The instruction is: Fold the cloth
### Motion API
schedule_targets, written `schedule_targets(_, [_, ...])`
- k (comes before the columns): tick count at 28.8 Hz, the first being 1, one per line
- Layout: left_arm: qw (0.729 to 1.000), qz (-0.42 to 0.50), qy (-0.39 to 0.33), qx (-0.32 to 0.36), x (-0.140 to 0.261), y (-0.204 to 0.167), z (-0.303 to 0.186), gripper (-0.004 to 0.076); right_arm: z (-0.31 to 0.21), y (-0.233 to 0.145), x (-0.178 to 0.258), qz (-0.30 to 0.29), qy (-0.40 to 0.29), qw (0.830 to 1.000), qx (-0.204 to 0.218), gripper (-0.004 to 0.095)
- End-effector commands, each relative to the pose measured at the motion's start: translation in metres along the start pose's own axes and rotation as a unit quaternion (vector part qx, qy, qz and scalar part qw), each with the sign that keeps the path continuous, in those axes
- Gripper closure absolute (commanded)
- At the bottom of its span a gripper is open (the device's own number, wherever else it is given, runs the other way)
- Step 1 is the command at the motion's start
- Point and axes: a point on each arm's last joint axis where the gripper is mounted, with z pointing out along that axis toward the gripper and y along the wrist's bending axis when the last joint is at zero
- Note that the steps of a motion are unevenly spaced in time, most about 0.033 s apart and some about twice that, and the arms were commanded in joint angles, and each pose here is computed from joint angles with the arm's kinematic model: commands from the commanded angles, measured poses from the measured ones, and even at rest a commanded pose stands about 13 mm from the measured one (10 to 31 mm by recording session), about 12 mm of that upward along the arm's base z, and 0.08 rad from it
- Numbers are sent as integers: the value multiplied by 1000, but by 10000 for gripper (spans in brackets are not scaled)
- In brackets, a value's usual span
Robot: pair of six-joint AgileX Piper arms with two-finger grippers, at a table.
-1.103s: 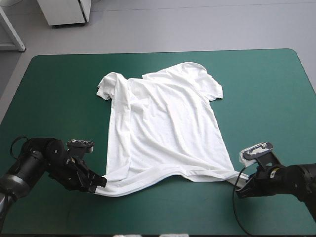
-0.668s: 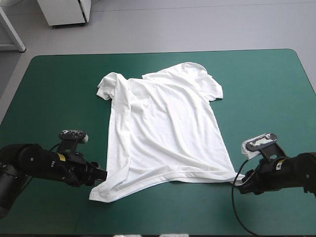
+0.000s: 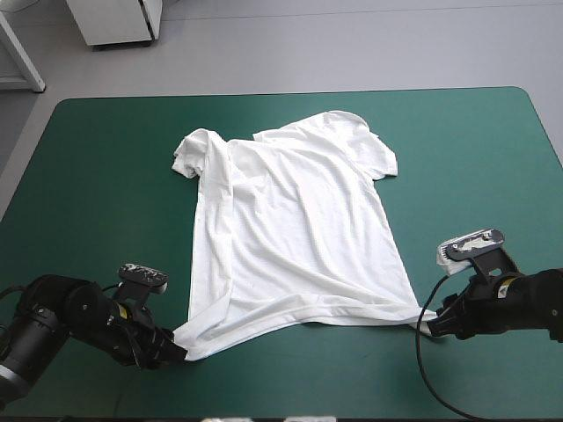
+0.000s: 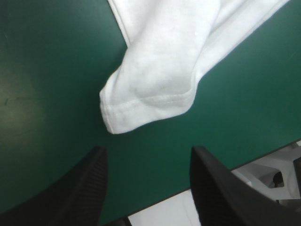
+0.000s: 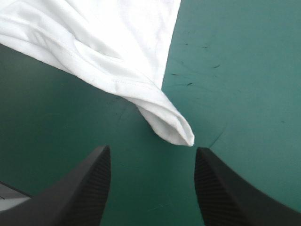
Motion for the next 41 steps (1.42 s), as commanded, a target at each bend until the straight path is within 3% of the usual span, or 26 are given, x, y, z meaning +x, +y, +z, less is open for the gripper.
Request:
schedule_targets(1, [1000, 12, -11, -2, -2, -1, 1, 330, -9, 0, -4, -5, -20, 1000, 9, 394])
schedule_targets(7, [999, 32, -17, -9, -21, 4, 17, 330, -8, -1, -5, -6, -25, 1000, 13, 394])
schedule_targets(15, [999, 40, 27, -7, -41, 11, 46, 331, -8, -6, -4, -22, -21, 999, 42, 394])
schedule_targets(21, [998, 36, 42, 3, -47, 11, 57, 338, 11, -9, -5, -30, 17, 999, 31, 394])
schedule_targets(24, [998, 35, 49, 4, -46, 12, 60, 422, 24, -11, -10, -29, 34, 999, 21, 394])
schedule_targets(28, [998, 34, 49, 4, -46, 12, 62, 697, 37, -14, -18, -41, 53, 998, 15, 393])
schedule_targets(29, [998, 39, 49, 4, -46, 12, 62, 729, 40, -15, -19, -40, 59, 997, 14, 393])
schedule_targets(41, [998, 39, 49, 6, -46, 12, 62, 733, 63, -20, -29, -58, 92, 994, 1, 393])
